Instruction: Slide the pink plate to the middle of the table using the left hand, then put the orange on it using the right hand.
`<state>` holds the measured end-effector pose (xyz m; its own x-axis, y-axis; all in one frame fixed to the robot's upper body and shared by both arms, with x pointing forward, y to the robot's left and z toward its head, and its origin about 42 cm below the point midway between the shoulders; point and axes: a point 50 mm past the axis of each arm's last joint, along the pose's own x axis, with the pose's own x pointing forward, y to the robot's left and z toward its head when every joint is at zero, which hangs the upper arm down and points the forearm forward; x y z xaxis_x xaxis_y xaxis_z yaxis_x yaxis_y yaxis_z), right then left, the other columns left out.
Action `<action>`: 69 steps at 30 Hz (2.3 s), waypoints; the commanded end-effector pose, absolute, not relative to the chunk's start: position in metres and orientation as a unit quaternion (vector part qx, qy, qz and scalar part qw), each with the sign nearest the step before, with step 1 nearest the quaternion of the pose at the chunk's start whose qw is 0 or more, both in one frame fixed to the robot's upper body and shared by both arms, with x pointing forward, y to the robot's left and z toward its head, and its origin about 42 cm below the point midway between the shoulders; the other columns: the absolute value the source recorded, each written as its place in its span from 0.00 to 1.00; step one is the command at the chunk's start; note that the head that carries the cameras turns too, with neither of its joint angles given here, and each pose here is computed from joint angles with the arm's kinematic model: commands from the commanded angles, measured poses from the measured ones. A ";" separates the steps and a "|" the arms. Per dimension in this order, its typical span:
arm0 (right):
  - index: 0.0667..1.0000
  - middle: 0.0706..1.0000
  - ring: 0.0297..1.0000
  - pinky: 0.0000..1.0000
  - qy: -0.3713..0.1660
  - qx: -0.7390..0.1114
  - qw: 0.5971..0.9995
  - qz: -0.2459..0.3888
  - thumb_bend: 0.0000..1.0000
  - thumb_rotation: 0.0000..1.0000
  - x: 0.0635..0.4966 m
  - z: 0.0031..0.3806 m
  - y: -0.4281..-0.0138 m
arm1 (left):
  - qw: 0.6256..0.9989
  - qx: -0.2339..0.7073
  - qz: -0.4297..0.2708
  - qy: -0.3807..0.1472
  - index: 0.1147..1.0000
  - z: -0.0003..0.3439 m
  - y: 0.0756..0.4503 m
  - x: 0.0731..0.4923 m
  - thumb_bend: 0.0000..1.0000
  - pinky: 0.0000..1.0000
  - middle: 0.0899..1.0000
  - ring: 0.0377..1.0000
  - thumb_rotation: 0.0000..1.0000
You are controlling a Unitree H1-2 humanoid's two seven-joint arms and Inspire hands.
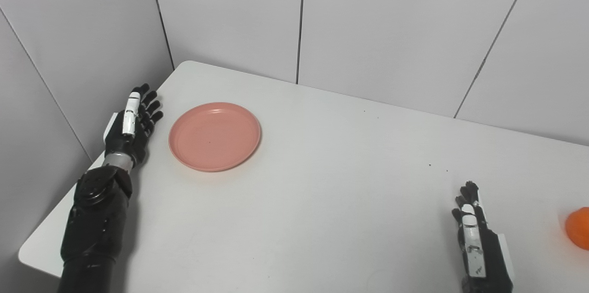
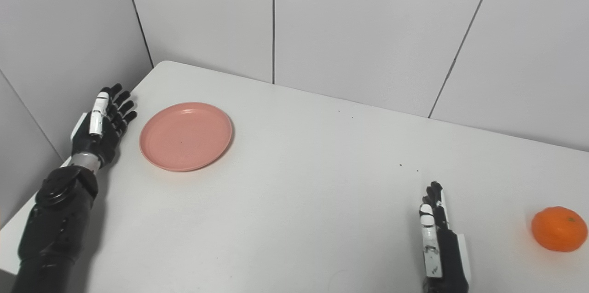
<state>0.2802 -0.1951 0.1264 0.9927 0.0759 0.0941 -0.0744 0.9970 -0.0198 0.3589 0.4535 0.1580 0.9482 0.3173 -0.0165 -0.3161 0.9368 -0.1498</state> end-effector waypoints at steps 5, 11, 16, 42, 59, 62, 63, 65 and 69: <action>1.00 1.00 1.00 1.00 -0.083 -0.009 0.996 0.038 0.16 1.00 0.284 0.138 -0.197 | 0.986 -0.080 0.144 -0.016 0.96 0.167 0.457 0.371 0.34 0.99 0.97 0.97 1.00; 1.00 1.00 1.00 1.00 -0.082 -0.008 0.996 0.039 0.14 1.00 0.284 0.138 -0.197 | 0.984 -0.101 0.146 -0.007 0.96 0.158 0.450 0.373 0.34 1.00 0.97 0.98 1.00; 1.00 1.00 1.00 1.00 -0.081 -0.006 0.996 0.038 0.14 1.00 0.284 0.138 -0.196 | 0.984 -0.107 0.139 -0.004 0.94 0.150 0.447 0.376 0.36 1.00 0.96 0.97 1.00; 1.00 1.00 1.00 1.00 -0.081 -0.005 0.996 0.039 0.12 1.00 0.284 0.138 -0.196 | 0.983 -0.165 0.078 0.021 0.89 0.142 0.410 0.378 0.36 0.93 0.92 0.92 1.00; 1.00 1.00 1.00 1.00 -0.081 -0.008 0.996 0.038 0.13 1.00 0.283 0.139 -0.194 | 0.984 -0.169 0.045 0.027 0.92 0.143 0.388 0.377 0.34 0.93 0.93 0.93 1.00; 1.00 1.00 1.00 1.00 -0.083 -0.009 0.996 0.039 0.14 1.00 0.282 0.139 -0.194 | 0.984 -0.167 0.047 0.029 0.91 0.142 0.384 0.378 0.35 0.92 0.92 0.92 1.00; 1.00 1.00 1.00 1.00 -0.083 -0.008 0.996 0.039 0.14 1.00 0.282 0.139 -0.194 | 0.984 -0.169 0.046 0.029 0.92 0.142 0.382 0.378 0.36 0.92 0.92 0.92 1.00; 1.00 1.00 1.00 1.00 -0.081 -0.009 0.996 0.038 0.14 1.00 0.282 0.139 -0.193 | 0.983 -0.175 0.046 0.030 0.92 0.142 0.380 0.379 0.36 0.92 0.93 0.92 1.00; 1.00 1.00 1.00 1.00 -0.082 -0.017 0.996 0.039 0.15 1.00 0.282 0.139 -0.193 | 0.982 -0.177 0.050 0.039 0.90 0.142 0.375 0.380 0.37 0.91 0.92 0.91 1.00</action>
<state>0.2799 -0.1942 0.1262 0.9926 0.0770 0.0935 -0.0747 0.9968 -0.0279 0.3816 0.3794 0.1510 0.9957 0.0883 -0.0291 -0.0929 0.9356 -0.3407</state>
